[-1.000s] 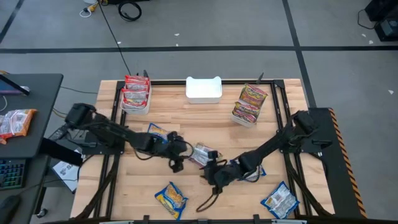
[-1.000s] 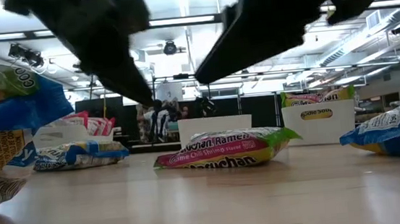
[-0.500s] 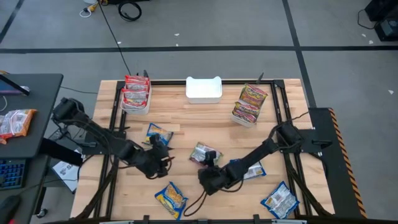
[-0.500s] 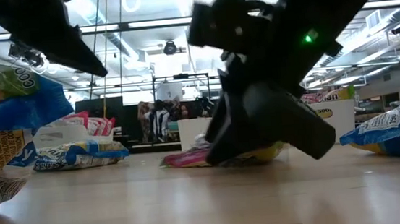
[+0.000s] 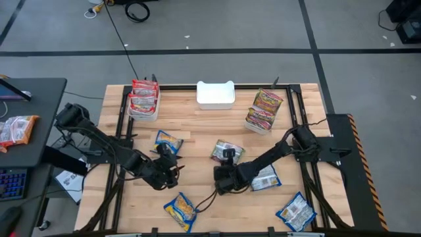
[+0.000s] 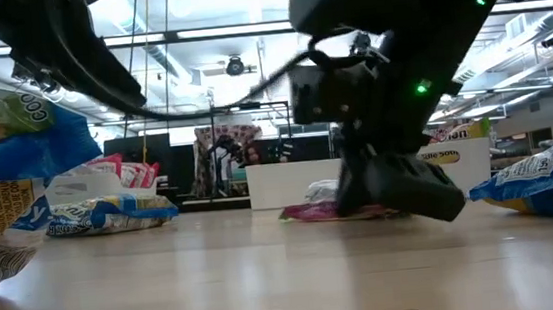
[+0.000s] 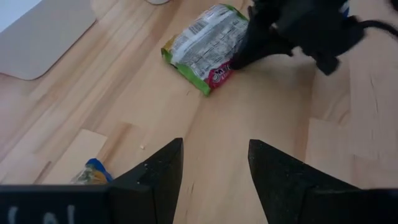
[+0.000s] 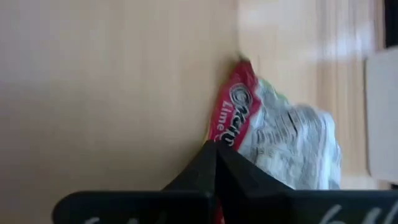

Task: Sort Maruchan noodles
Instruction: Put the green noodle pack into the right white bin

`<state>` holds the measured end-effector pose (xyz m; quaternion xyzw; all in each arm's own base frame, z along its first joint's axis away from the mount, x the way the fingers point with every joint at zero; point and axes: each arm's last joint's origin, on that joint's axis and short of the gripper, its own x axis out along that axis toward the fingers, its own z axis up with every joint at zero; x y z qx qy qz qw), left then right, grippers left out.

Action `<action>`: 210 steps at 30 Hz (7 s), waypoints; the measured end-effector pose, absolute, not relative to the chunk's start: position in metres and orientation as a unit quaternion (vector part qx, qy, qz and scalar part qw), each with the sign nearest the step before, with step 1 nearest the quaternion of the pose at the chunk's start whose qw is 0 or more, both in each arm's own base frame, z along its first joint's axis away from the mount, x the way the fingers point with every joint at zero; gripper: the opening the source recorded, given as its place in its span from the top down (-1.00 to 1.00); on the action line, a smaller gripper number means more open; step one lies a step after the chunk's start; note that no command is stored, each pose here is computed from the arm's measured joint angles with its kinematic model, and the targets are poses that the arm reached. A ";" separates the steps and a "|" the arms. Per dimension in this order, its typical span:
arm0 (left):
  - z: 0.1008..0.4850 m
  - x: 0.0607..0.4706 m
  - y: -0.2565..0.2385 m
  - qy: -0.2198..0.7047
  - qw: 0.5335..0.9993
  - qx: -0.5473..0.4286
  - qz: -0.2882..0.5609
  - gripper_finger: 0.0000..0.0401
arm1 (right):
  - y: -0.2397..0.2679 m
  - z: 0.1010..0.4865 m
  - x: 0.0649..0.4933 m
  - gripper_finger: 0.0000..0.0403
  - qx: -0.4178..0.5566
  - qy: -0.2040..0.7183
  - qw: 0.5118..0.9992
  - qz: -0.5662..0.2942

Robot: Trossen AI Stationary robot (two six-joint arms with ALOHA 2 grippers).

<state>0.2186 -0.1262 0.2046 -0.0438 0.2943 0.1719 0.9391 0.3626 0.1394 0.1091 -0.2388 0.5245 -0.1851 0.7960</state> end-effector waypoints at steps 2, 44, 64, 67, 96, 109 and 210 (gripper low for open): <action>0.205 0.218 -0.128 0.292 0.940 -0.044 0.169 0.07 | 0.136 0.111 0.359 0.94 -0.246 0.538 0.783 -0.192; 0.207 0.219 -0.125 0.260 0.941 -0.043 0.210 0.06 | 0.129 0.131 0.296 -0.14 -0.293 0.445 0.843 -0.069; 0.207 0.222 -0.120 0.268 0.939 -0.047 0.210 0.06 | 0.082 0.107 0.303 -0.08 -0.278 0.490 0.811 -0.159; 0.207 0.222 -0.120 0.268 0.939 -0.047 0.210 0.06 | 0.077 0.106 0.303 -0.07 -0.278 0.493 0.808 -0.164; 0.206 0.222 -0.121 0.278 0.938 -0.055 0.198 0.06 | 0.050 0.197 0.281 0.98 -0.111 0.411 0.882 -0.201; 0.206 0.221 -0.121 0.279 0.938 -0.051 0.201 0.06 | 0.018 0.291 0.206 0.99 -0.085 0.301 0.914 -0.258; 0.207 0.224 -0.120 0.278 0.939 -0.064 0.192 0.06 | -0.123 0.238 0.127 0.38 -0.072 0.456 0.836 -0.298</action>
